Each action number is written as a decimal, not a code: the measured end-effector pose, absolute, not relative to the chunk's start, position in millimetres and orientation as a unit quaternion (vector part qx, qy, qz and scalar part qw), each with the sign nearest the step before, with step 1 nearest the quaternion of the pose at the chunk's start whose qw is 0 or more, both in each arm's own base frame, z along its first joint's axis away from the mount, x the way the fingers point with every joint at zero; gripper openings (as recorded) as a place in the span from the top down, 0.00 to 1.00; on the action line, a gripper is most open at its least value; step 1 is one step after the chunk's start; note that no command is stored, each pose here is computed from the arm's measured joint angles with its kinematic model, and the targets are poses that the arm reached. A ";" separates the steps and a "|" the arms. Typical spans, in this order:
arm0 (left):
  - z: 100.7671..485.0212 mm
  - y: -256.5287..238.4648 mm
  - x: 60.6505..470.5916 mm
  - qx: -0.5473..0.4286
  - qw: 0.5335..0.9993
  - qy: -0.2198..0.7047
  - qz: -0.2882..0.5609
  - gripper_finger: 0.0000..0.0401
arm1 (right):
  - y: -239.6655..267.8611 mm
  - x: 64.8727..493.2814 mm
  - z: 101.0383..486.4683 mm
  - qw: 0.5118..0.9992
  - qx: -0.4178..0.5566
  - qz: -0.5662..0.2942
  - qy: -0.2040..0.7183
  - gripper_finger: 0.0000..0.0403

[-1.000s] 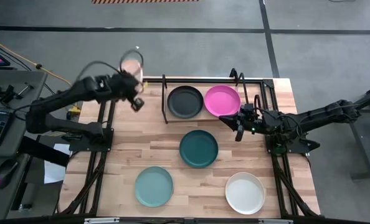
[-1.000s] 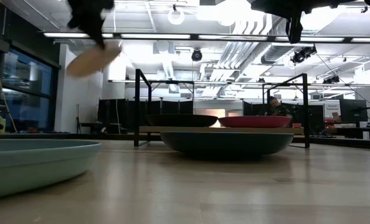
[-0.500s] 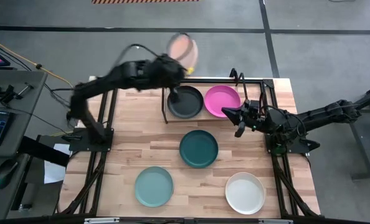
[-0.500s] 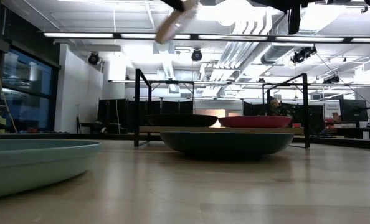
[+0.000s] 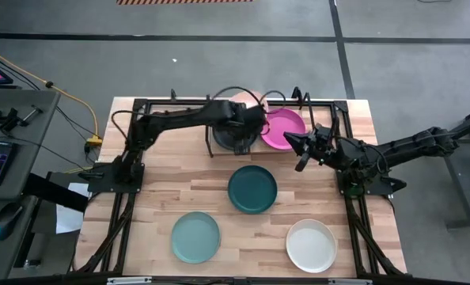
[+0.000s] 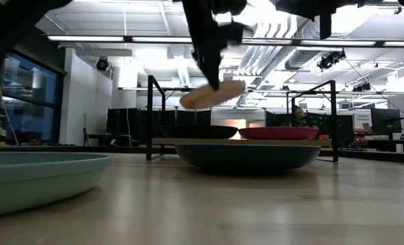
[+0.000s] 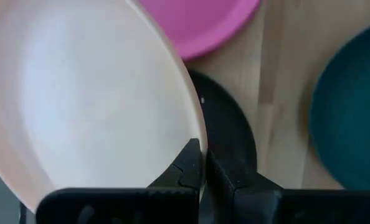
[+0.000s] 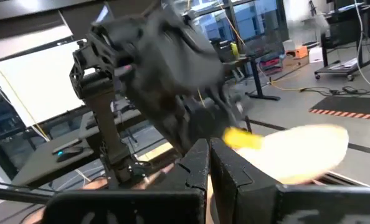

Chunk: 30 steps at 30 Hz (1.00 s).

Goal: Place and stack plates onto a shelf
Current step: Stack the light pink plate on top of the black plate on the shelf

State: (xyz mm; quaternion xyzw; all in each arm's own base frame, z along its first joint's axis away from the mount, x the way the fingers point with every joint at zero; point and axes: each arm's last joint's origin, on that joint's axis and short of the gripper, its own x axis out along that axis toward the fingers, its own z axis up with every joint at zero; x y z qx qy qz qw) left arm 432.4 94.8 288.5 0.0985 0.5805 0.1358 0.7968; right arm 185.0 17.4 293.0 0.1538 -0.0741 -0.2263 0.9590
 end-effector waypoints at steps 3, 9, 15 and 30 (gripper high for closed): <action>266.9 99.8 438.2 0.093 0.777 0.608 0.133 1.00 | 17.3 185.1 291.8 0.959 0.155 -0.228 -0.069 1.00; 244.9 106.9 437.7 0.044 0.750 0.646 0.135 1.00 | 16.8 184.8 291.7 0.956 0.155 -0.238 -0.070 1.00; 243.0 105.1 434.9 0.031 0.739 0.660 0.130 1.00 | 16.3 184.7 290.0 0.955 0.151 -0.249 -0.063 1.00; 242.3 97.3 434.0 0.018 0.737 0.670 0.092 0.95 | 15.0 183.9 288.9 0.948 0.148 -0.275 -0.061 1.00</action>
